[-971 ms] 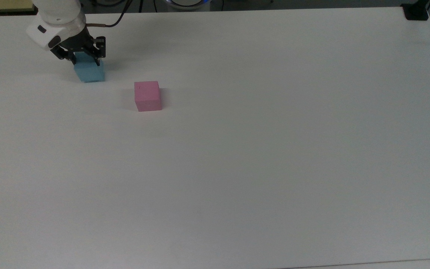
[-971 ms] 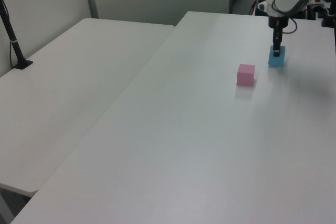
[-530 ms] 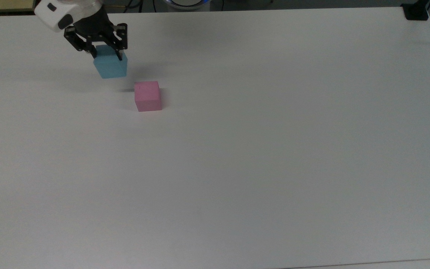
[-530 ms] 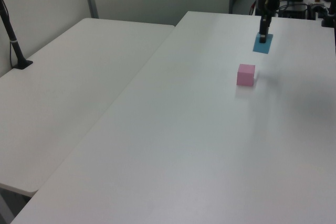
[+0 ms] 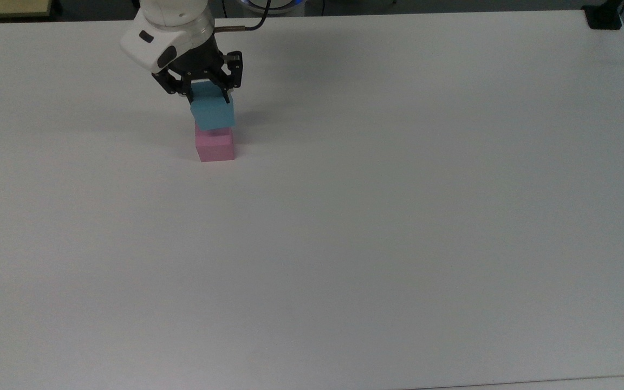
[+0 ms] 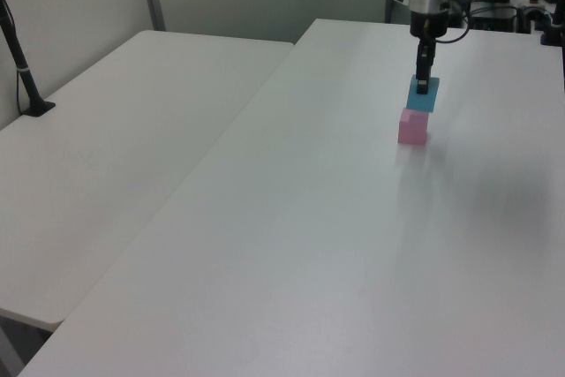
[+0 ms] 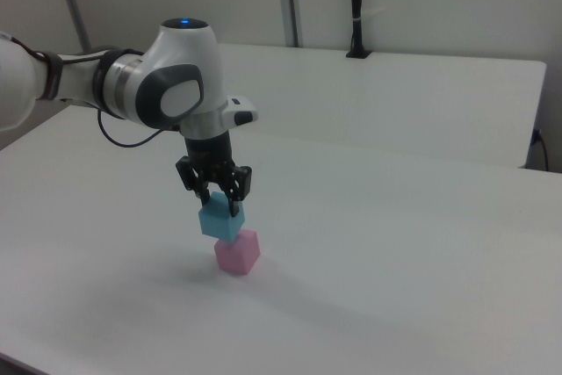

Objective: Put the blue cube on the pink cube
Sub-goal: 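Lift the blue cube and carry it over the pink cube, then lower the blue cube onto the pink cube and open the gripper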

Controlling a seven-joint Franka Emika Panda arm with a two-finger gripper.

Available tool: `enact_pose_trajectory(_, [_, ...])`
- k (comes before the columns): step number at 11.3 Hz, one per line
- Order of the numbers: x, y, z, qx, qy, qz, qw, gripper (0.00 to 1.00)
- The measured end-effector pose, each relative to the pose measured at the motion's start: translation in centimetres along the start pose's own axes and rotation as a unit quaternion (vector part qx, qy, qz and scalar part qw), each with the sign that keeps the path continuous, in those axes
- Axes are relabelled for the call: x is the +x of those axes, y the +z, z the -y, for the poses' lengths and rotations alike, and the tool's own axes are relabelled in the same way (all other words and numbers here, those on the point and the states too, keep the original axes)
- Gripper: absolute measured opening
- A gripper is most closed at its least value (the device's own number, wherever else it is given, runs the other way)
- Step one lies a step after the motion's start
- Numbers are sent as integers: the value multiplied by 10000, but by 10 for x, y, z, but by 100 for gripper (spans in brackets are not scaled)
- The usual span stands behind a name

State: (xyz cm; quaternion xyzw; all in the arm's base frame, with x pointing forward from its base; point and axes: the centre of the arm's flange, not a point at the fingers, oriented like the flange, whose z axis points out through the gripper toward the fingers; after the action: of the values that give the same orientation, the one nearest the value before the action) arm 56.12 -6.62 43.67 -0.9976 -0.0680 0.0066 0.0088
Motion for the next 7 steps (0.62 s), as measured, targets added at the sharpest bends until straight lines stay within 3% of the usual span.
enact_pose_trajectory(7, [10,27,1,-120,136,98,9998,59])
